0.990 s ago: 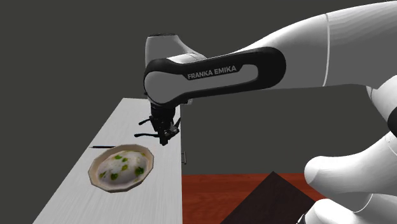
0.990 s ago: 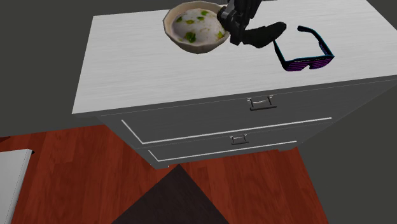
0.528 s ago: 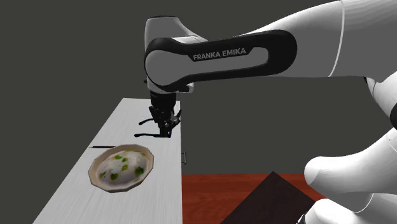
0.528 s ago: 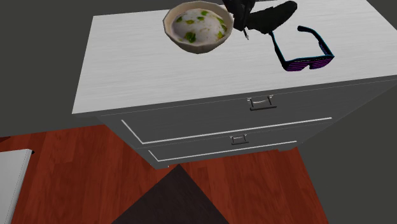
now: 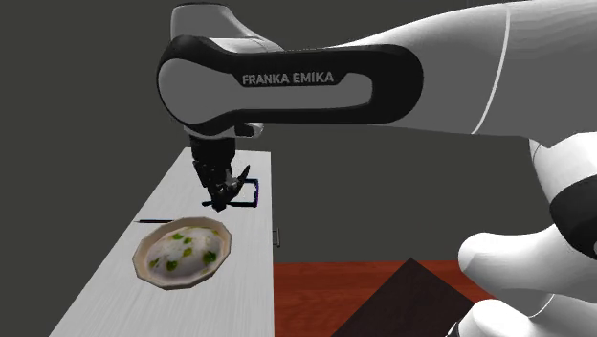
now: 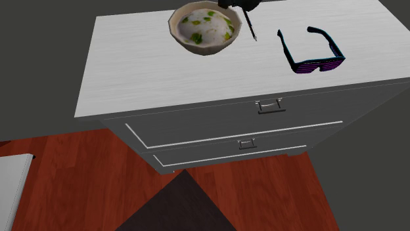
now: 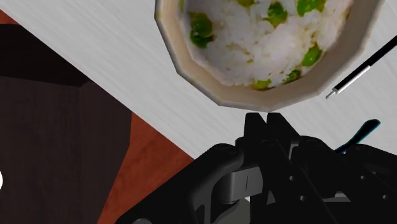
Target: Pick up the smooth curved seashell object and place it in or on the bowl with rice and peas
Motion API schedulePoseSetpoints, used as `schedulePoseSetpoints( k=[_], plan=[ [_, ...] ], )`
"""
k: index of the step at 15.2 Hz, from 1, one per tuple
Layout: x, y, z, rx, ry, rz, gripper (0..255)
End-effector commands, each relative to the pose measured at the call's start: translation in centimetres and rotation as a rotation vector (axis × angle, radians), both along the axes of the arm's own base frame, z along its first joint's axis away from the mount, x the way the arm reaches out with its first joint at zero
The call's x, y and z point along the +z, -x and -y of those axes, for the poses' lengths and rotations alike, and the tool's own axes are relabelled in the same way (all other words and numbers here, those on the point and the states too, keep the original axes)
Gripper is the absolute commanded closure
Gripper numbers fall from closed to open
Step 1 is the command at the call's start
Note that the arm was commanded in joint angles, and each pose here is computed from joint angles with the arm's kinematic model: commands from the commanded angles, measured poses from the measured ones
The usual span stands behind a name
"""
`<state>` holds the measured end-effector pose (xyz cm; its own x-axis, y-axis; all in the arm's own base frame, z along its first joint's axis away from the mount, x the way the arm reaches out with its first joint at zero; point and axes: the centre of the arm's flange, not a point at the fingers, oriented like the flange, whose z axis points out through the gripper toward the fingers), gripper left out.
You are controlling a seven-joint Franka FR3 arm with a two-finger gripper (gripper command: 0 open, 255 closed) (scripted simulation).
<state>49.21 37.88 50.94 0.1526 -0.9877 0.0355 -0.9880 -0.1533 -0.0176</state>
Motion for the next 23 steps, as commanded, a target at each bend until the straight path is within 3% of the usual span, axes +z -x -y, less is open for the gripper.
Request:
schedulePoseSetpoints(
  k=[1,5,19,23],
  plan=[
    [0.1,0.0,-2.7,0.000,0.000,-0.003,255],
    [0.3,0.1,-8.6,0.000,0.000,-0.003,255],
    [-7.2,0.1,-8.6,0.000,0.000,-0.003,255],
    [-7.2,0.1,-8.6,0.000,0.000,-0.003,255]
  ],
)
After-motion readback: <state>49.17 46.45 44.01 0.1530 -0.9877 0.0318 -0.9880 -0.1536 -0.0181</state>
